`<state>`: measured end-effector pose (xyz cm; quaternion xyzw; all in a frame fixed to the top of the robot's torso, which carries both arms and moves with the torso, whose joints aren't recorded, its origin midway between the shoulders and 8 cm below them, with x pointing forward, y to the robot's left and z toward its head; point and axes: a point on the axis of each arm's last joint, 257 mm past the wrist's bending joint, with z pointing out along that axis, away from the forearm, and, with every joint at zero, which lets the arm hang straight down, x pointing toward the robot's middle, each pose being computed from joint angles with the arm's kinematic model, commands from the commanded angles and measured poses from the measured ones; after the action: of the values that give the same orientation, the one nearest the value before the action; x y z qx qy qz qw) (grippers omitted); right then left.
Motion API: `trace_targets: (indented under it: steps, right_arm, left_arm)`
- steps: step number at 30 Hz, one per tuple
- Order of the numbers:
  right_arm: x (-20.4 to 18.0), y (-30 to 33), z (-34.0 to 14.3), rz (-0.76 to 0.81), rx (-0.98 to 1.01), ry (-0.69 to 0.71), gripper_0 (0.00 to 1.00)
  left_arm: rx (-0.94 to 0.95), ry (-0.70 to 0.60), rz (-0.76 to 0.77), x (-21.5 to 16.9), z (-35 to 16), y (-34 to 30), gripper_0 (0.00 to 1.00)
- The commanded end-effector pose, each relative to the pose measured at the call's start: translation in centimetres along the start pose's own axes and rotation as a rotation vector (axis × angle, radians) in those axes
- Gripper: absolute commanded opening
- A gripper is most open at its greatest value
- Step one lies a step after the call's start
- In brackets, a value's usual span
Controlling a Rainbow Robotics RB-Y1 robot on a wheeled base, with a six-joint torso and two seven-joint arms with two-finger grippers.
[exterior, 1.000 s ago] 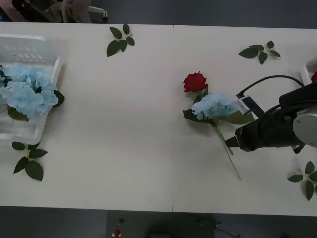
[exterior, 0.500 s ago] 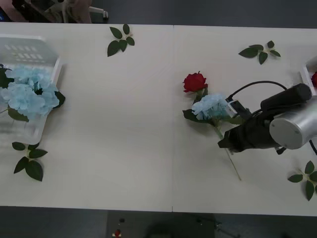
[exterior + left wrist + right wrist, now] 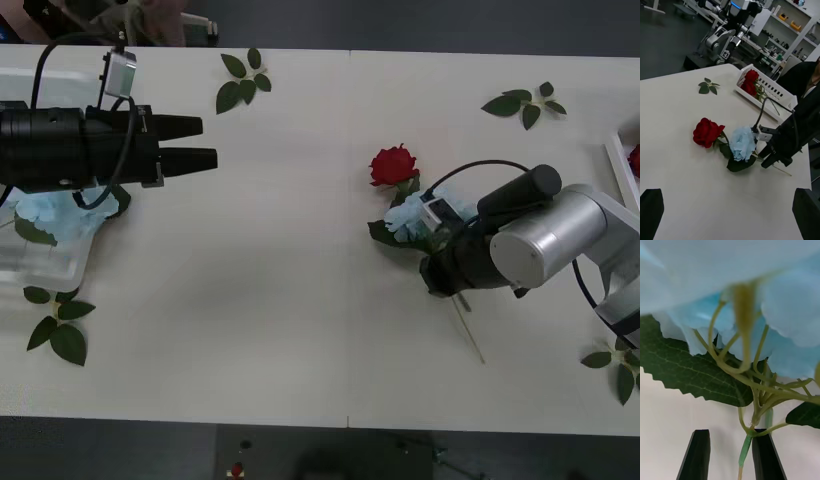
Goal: Put the red flowers into the right box and the blue flowers into the left box
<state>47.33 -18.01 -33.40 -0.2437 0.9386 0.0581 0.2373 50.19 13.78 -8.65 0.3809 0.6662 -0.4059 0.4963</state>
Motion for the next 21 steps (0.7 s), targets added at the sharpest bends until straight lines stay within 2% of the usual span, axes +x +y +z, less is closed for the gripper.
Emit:
trace_targets:
  steps: [1,4,7,10,12,21]
  right_arm:
    - [-1.7,0.4,0.3,0.018,0.006,-0.031,0.32]
    - [-1.6,0.2,1.0,0.001,0.022,-0.019,0.29]
    - [-1.7,-0.1,1.4,-0.022,0.047,-0.023,0.25]
    - [-1.9,-0.2,1.4,-0.027,0.055,-0.029,0.08]
    - [-2.1,-0.2,1.3,-0.031,0.054,-0.031,0.00]
    - [-3.8,-0.5,-1.1,-0.032,0.012,-0.076,0.00]
  left_arm:
    - [-0.008,0.068,0.169,-1.3,0.1,-1.3,1.00]
    - [-0.006,0.121,0.281,-1.1,0.0,-2.7,1.00]
    - [0.005,0.137,0.306,-0.4,-0.2,-4.1,1.00]
    - [0.022,0.170,0.354,-0.3,-0.8,-5.5,1.00]
    - [0.036,0.188,0.383,-0.4,-1.1,-6.3,1.00]
    - [0.058,0.183,0.356,0.8,-1.5,-9.8,1.00]
